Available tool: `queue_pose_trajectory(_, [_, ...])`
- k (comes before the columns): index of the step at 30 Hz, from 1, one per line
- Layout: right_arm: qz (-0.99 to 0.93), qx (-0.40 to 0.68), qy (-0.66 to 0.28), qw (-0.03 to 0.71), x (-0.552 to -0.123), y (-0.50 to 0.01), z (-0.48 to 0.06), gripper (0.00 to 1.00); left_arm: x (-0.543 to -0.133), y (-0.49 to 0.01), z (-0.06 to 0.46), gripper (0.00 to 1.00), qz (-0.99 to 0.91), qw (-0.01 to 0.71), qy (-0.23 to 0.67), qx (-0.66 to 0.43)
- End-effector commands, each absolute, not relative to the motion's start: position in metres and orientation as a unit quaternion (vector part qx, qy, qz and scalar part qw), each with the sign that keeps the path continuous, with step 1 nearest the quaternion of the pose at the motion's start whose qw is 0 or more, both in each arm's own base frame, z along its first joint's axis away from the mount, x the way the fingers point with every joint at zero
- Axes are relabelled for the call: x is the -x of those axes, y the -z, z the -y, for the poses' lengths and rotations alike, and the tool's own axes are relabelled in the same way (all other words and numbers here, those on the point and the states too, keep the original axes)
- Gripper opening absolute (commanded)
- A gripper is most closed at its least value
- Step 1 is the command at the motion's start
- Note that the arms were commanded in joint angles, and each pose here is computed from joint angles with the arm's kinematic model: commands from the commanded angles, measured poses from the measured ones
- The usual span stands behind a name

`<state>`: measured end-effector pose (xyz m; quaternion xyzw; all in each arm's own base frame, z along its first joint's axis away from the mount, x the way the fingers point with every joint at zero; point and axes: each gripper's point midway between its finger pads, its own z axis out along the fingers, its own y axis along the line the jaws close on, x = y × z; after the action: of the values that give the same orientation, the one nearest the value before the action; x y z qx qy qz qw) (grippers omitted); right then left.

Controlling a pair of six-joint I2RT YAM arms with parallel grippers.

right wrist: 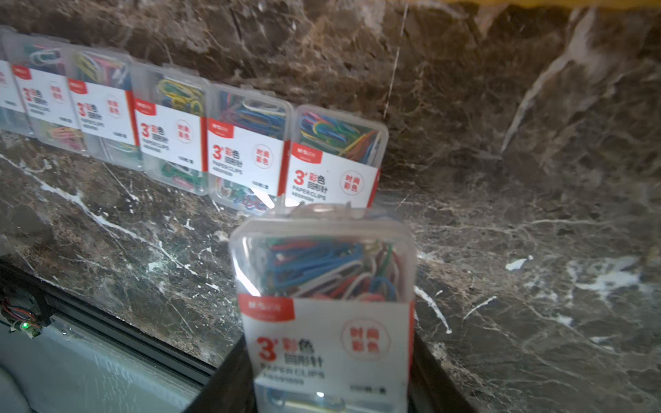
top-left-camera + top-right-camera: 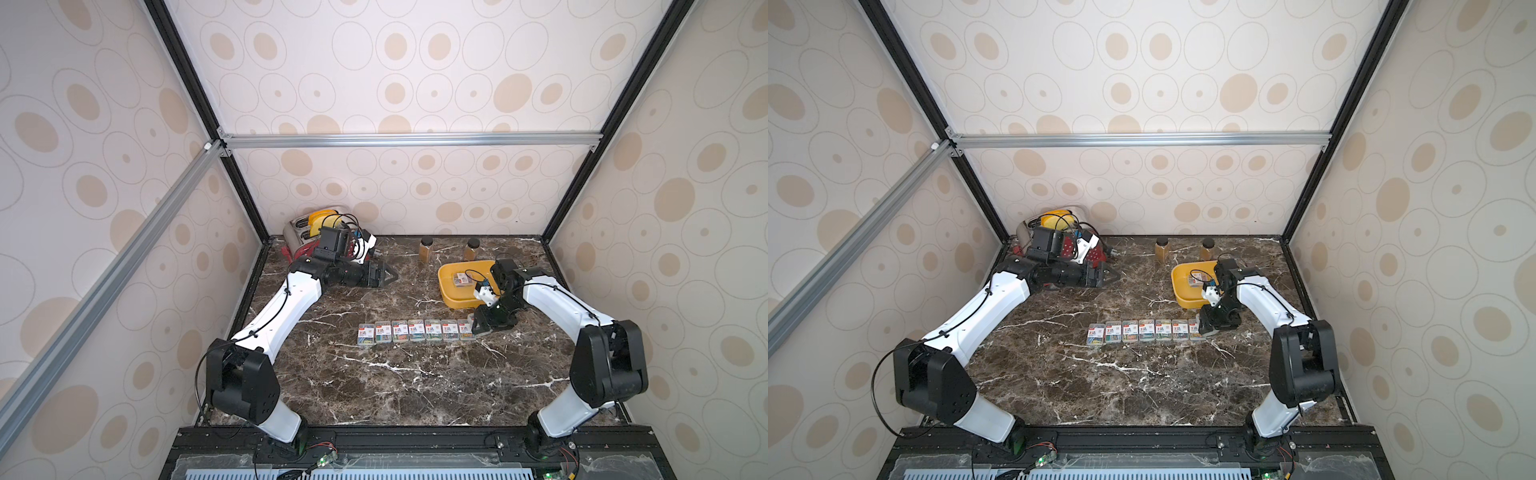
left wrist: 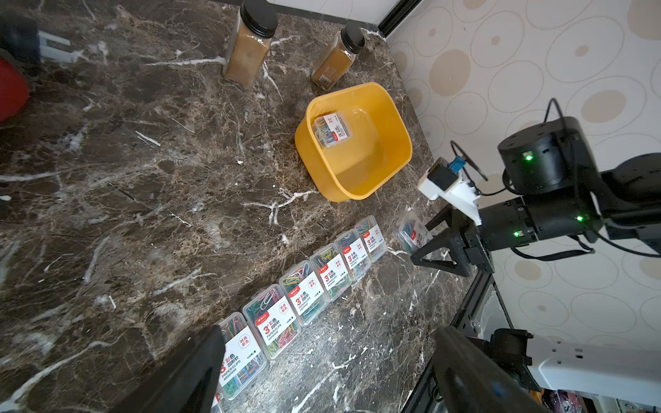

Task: Take the paper clips out of the storage box
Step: Place the boxed paper clips at the center of the board.

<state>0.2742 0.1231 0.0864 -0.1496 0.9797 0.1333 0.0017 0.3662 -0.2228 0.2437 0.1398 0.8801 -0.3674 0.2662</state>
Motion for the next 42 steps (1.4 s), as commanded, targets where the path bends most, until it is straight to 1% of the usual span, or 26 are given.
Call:
queue_pose_trajectory(1, [-0.983, 0.133, -0.128, -0.011, -0.274, -0.074, -0.119, 0.32, -0.366, -0.258, 0.224, 0.95, -0.871, 0.286, 0.372, -0.147])
queue_pose_trajectory(2, [-0.985, 0.115, -0.127, -0.011, -0.278, -0.071, -0.109, 0.32, -0.366, -0.259, 0.224, 0.95, -0.871, 0.285, 0.373, -0.147])
queue_pose_trajectory(8, [-0.991, 0.083, -0.105, -0.020, -0.287, -0.054, -0.092, 0.32, -0.368, -0.258, 0.226, 0.95, -0.869, 0.283, 0.375, -0.153])
queue_pose_trajectory(16, [-0.992, 0.062, -0.104, -0.025, -0.297, -0.036, -0.088, 0.35, -0.370, -0.255, 0.228, 0.95, -0.869, 0.277, 0.377, -0.159])
queue_pose_trajectory(26, [-0.992, 0.051, -0.114, -0.031, -0.299, -0.025, -0.092, 0.50, -0.371, -0.253, 0.230, 0.96, -0.869, 0.272, 0.377, -0.167])
queue_pose_trajectory(29, [-0.992, 0.051, -0.114, -0.031, -0.299, -0.025, -0.092, 0.59, -0.372, -0.252, 0.230, 0.97, -0.870, 0.270, 0.377, -0.168])
queue_pose_trajectory(30, [-0.992, 0.050, -0.115, -0.032, -0.299, -0.025, -0.092, 0.61, -0.372, -0.252, 0.230, 0.99, -0.870, 0.270, 0.377, -0.167])
queue_pose_trajectory(34, [-0.991, 0.051, -0.122, -0.029, -0.299, -0.027, -0.094, 0.64, -0.372, -0.251, 0.231, 0.99, -0.870, 0.269, 0.379, -0.168])
queue_pose_trajectory(40, [-0.991, 0.053, -0.123, -0.023, -0.299, -0.033, -0.094, 0.72, -0.373, -0.251, 0.231, 0.99, -0.869, 0.270, 0.380, -0.166])
queue_pose_trajectory(42, [-0.991, 0.054, -0.121, -0.018, -0.300, -0.039, -0.093, 0.73, -0.373, -0.250, 0.231, 0.99, -0.869, 0.270, 0.380, -0.165])
